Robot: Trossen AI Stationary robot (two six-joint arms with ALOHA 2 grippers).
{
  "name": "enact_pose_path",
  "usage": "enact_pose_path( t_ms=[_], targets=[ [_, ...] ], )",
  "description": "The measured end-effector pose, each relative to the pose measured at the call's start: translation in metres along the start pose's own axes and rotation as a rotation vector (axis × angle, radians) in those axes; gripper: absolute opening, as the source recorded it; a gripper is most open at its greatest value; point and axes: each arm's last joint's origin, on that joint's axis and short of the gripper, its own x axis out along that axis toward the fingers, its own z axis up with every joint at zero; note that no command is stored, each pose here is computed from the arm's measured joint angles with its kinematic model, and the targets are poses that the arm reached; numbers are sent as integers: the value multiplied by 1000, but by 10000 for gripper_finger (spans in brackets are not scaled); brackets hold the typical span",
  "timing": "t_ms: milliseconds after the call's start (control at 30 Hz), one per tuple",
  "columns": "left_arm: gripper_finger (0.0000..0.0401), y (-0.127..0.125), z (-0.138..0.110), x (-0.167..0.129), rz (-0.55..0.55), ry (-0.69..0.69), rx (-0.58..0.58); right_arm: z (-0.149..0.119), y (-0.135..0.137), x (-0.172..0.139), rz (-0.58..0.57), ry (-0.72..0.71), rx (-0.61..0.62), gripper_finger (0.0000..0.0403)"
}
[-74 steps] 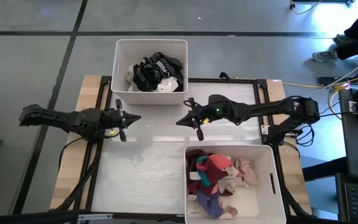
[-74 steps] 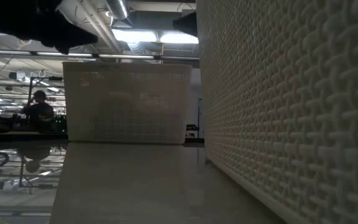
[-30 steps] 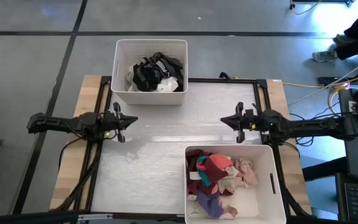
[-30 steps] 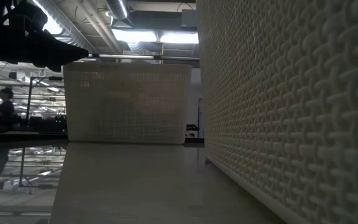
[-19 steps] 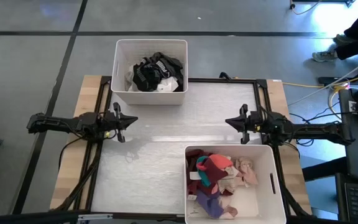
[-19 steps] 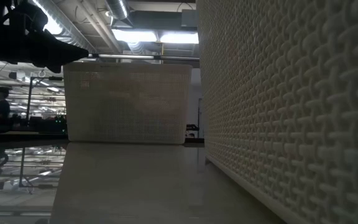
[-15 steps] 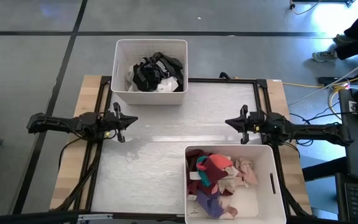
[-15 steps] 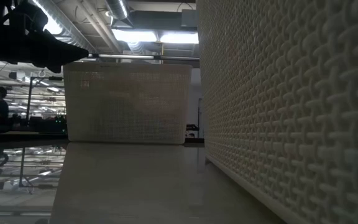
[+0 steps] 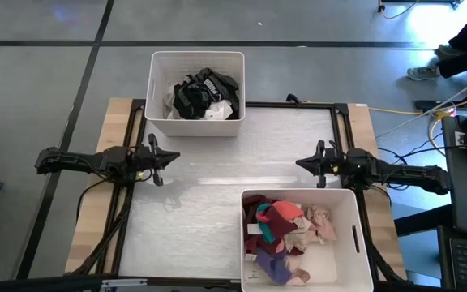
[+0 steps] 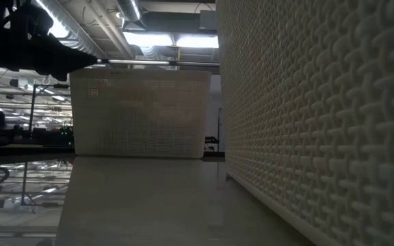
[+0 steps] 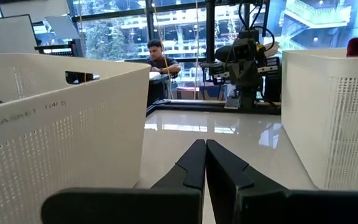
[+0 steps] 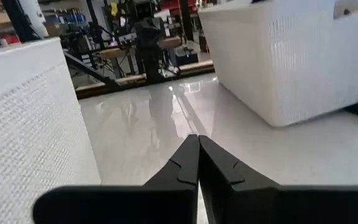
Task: Sort clothes
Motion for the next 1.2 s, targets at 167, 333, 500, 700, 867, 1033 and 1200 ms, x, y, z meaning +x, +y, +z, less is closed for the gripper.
enact_pose_path(
  t_ms=[167,333,500,700,867,1033,1200],
  targets=[
    [4,-1,-7,0,-18,65,6,-3,0,0,-6,32,66,10],
    [2,-5,-8,0,-152,72,22,-3,0,0,-6,32,87,10],
    [3,-2,-8,0,-118,70,74,-4,-1,0,-6,33,85,10],
    [4,-1,-8,1,-102,74,46,-4,-1,0,-6,34,90,10],
    [4,-1,-8,1,-101,75,34,-4,-1,0,-6,34,90,10],
    [4,-1,-8,1,-101,75,31,-4,-1,0,-6,35,90,10],
    [4,-1,-8,1,-101,75,32,-4,-1,0,-6,35,90,10]
  ],
)
